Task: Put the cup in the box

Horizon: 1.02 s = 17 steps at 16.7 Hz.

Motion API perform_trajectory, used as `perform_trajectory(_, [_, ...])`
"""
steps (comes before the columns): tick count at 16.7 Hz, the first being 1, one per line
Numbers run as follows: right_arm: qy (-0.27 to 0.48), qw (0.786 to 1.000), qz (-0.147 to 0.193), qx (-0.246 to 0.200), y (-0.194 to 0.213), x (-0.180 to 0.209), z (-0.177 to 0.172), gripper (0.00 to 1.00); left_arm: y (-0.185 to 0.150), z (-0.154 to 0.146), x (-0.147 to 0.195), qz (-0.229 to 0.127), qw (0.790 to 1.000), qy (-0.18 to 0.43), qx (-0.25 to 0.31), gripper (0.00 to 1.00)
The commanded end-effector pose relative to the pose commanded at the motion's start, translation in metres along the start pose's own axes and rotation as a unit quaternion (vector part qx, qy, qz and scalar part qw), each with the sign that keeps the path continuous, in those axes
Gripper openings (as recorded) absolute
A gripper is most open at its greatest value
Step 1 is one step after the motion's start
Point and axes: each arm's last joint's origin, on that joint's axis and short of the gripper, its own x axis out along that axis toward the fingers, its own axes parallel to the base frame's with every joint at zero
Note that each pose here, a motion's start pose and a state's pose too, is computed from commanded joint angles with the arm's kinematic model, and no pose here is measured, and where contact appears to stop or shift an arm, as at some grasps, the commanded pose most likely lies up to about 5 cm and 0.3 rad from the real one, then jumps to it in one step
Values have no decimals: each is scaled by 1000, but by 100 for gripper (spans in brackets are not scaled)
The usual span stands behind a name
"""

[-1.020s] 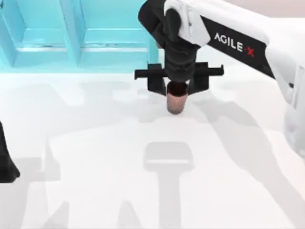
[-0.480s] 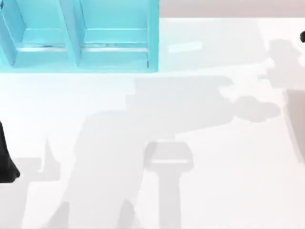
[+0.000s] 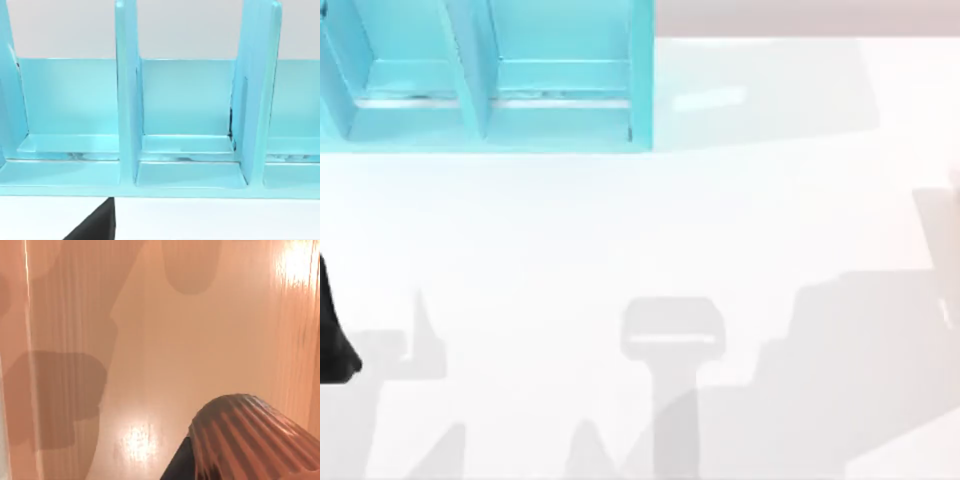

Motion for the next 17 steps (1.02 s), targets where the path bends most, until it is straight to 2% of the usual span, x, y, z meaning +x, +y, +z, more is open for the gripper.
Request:
perform_trajectory(6, [3,1000,0,1,-1,2,-1,0,0,0,0,0,1000,0,0,100])
perform_trajectory(14, [2,1000,0,2,-1,60,-8,0,0,0,0,0,1000,0,0,100])
perform_trajectory(17, [2,1000,0,2,0,65,-9,0,0,0,0,0,1000,0,0,100])
